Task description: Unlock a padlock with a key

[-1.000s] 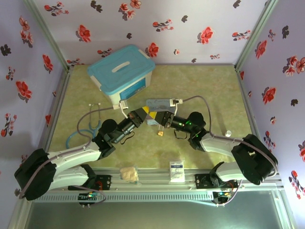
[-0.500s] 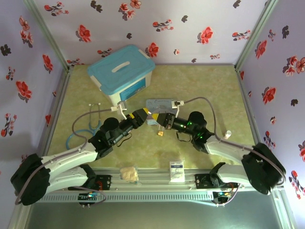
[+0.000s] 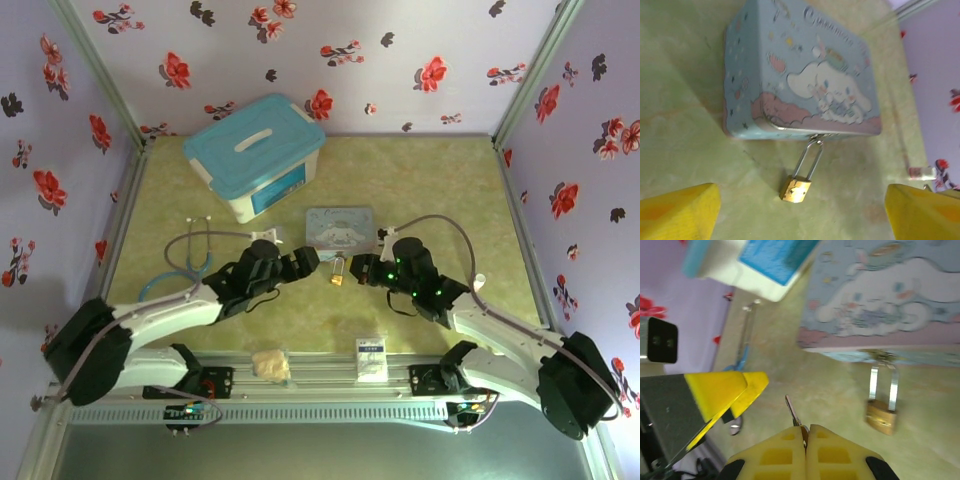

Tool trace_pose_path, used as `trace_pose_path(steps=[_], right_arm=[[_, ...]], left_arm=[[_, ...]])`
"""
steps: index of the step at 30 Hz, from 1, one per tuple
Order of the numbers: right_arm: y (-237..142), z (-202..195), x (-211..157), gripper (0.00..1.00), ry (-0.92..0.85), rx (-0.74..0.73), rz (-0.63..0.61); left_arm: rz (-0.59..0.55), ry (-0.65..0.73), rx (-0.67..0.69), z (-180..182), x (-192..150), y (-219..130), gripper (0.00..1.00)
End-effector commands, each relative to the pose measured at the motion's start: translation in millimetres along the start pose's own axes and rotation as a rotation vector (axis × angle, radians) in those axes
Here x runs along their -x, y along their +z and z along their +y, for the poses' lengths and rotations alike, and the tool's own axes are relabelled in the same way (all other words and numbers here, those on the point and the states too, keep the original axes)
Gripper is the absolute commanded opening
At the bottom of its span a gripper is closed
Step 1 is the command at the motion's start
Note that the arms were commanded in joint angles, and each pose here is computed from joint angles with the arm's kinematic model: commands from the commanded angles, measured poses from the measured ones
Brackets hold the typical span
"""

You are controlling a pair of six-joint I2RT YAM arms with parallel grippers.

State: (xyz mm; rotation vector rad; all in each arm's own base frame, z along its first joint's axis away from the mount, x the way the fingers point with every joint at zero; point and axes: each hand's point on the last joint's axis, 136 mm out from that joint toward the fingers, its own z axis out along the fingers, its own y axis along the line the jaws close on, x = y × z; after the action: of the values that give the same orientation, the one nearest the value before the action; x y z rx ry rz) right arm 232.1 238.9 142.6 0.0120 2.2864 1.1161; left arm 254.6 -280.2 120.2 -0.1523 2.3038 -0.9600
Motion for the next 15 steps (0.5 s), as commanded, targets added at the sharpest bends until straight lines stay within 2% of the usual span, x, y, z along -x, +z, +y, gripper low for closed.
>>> trace_pose_path(steps=[1, 6, 9, 15], right_arm=[[-5.2, -36.0, -11.4, 0.00, -0.012, -0.159, 0.031], [-11.5, -46.5, -18.2, 0.00, -0.011, -0.181, 0.031], [-17.0, -55.8, -17.0, 0.00, -0.006, -0.213, 0.022], [-26.5, -65.1, -21.4, 0.00, 0.005, -0.220, 0.007]], left_arm=[[0.101, 0.061, -0.009, -7.4, -13.3, 17.4, 0.87], [0.147, 0.116, -0.045, -24.3, -23.7, 40.2, 0.83], [0.218, 0.163, -0.041, -29.1, -34.3, 56.1, 0.82], [0.274, 0.176, -0.026, -25.2, -54.5, 77.7, 0.77]])
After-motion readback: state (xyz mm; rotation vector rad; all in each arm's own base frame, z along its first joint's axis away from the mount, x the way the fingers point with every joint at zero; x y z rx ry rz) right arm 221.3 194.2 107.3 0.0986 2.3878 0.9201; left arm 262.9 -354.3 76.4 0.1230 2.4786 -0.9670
